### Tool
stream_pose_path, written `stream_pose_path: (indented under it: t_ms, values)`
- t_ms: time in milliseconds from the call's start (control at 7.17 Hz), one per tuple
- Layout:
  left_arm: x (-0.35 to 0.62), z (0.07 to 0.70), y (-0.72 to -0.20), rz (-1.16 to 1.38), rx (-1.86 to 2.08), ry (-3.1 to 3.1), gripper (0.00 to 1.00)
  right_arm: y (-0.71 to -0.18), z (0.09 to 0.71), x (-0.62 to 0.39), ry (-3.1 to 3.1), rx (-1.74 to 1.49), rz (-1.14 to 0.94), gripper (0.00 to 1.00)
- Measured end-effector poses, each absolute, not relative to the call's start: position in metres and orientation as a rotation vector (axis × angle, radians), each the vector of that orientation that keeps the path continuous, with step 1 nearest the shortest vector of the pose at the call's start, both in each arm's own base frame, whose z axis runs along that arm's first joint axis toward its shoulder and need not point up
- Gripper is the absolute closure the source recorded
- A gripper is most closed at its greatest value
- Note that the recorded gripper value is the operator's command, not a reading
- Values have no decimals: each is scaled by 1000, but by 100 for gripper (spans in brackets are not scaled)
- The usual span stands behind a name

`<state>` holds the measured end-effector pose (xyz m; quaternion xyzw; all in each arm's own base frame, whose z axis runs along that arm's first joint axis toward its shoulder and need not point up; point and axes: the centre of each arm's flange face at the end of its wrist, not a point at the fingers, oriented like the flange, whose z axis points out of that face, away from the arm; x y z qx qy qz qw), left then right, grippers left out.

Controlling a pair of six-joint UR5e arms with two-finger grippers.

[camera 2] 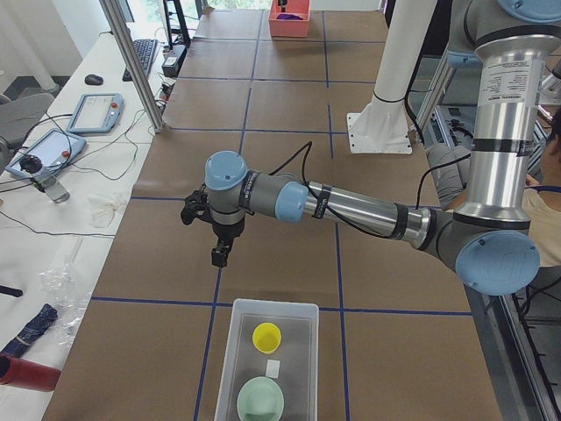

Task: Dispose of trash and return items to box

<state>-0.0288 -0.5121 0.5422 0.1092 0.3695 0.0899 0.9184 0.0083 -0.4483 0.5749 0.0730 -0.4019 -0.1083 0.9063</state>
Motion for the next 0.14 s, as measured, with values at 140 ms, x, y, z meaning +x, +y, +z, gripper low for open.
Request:
stream_pose_path:
  t_ms: [140]
  values:
    - [-37,540,-512,175,236,758,0,-449,576,6,-830,146,-228,0]
